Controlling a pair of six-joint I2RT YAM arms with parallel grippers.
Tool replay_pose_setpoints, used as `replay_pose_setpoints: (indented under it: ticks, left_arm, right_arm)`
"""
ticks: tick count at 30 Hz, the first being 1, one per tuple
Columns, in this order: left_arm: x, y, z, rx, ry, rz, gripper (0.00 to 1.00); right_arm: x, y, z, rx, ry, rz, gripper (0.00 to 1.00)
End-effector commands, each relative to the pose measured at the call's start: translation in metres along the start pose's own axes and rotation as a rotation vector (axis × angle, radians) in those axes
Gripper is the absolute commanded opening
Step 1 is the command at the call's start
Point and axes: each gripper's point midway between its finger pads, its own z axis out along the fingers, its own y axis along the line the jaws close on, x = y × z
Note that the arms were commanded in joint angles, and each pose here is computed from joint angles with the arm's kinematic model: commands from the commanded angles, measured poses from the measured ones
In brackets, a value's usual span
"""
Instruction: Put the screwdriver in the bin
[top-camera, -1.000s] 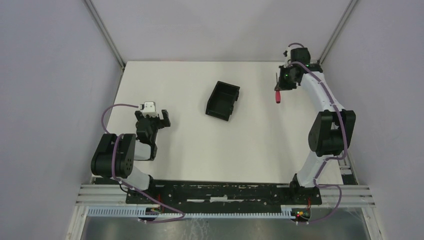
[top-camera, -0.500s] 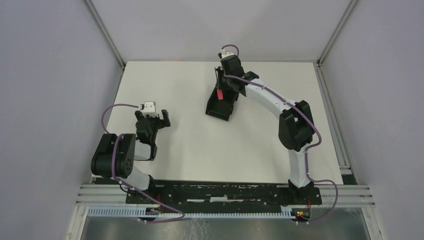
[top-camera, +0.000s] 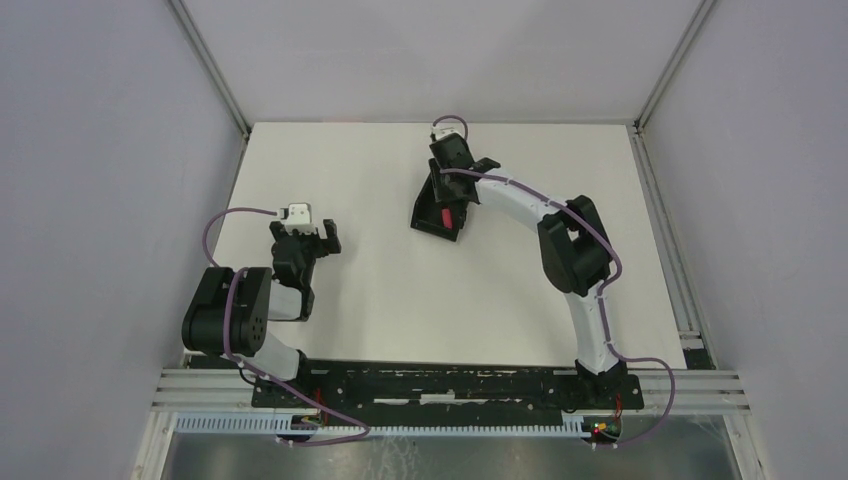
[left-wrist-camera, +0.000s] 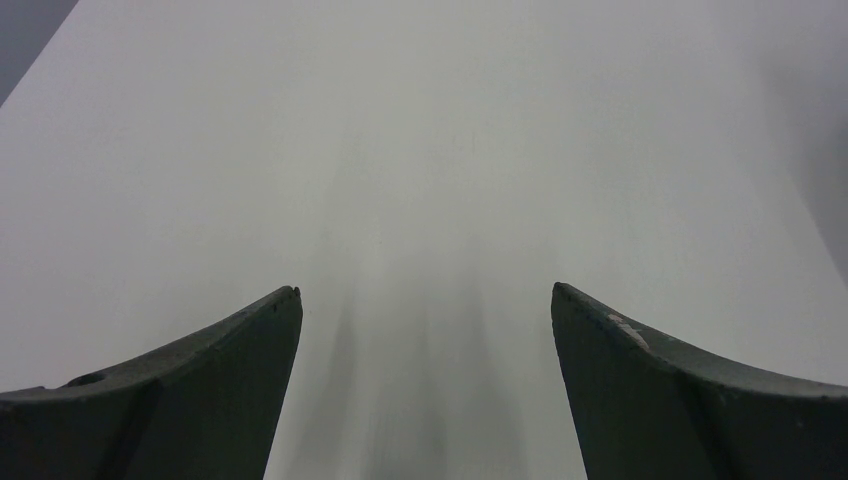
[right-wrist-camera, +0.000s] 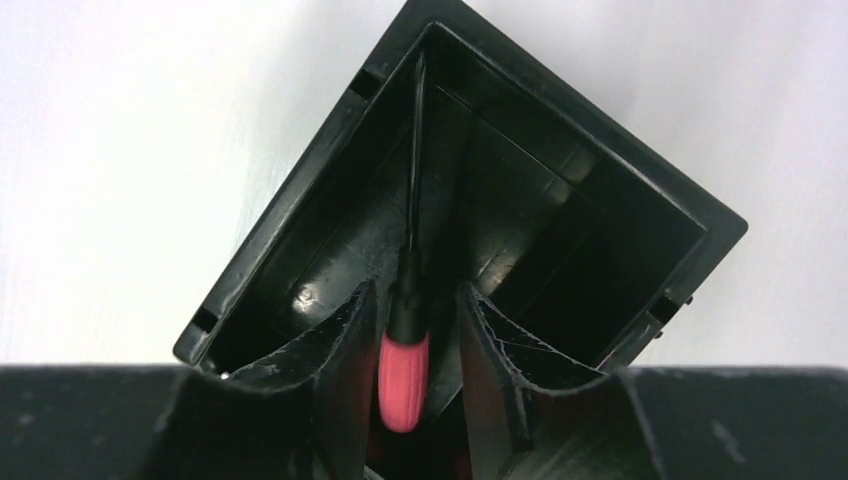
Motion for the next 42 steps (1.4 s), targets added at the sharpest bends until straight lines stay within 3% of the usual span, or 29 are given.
replay_pose_setpoints:
  ticks: [1,8,10,11,12,17,24,35,42]
  left_arm:
    - [-0.015,-0.001,0.004,0.007,-0.048,-0.016,1.00]
    - [-0.015,-0.001,0.003,0.007,-0.048,-0.016,1.00]
    - [-0.015,-0.001,0.003,0.007,-0.048,-0.016,1.00]
    - [-0.015,-0.001,0.003,0.007,-0.048,-0.016,1.00]
    - [-0.015,-0.001,0.003,0.007,-0.048,-0.016,1.00]
    - [-0.015,-0.001,0.003,0.007,-0.048,-0.016,1.00]
    - [-0.015,-0.001,0.003,0.006,-0.048,-0.016,1.00]
    - [-0.015,-0.001,0.003,0.006,-0.048,-0.016,1.00]
    - [-0.014,-0.001,0.003,0.006,-0.048,-0.016,1.00]
  right_arm:
    - [-0.043,0.002,-0.021,0.027,-0.116,0.025,0.43]
    - [-0.110,-0.005,-0.086,0.035,-0.292,0.030,0.54]
    - [-0.123,-0.013,-0.108,0.051,-0.340,0.019,0.77]
    - [-0.128,-0.018,-0.120,0.054,-0.366,0.005,0.96]
    - [-0.133,-0.023,-0.134,0.057,-0.398,-0.006,0.98]
    - [-0.138,-0.058,-0.191,0.127,-0.582,-0.075,0.98]
    - [-0.085,-0.124,-0.248,0.284,-0.771,-0.121,0.98]
    - [0.067,-0.211,-0.219,0.463,-0.632,-0.055,0.98]
    - [0.136,-0.230,-0.197,0.480,-0.565,0.029,0.98]
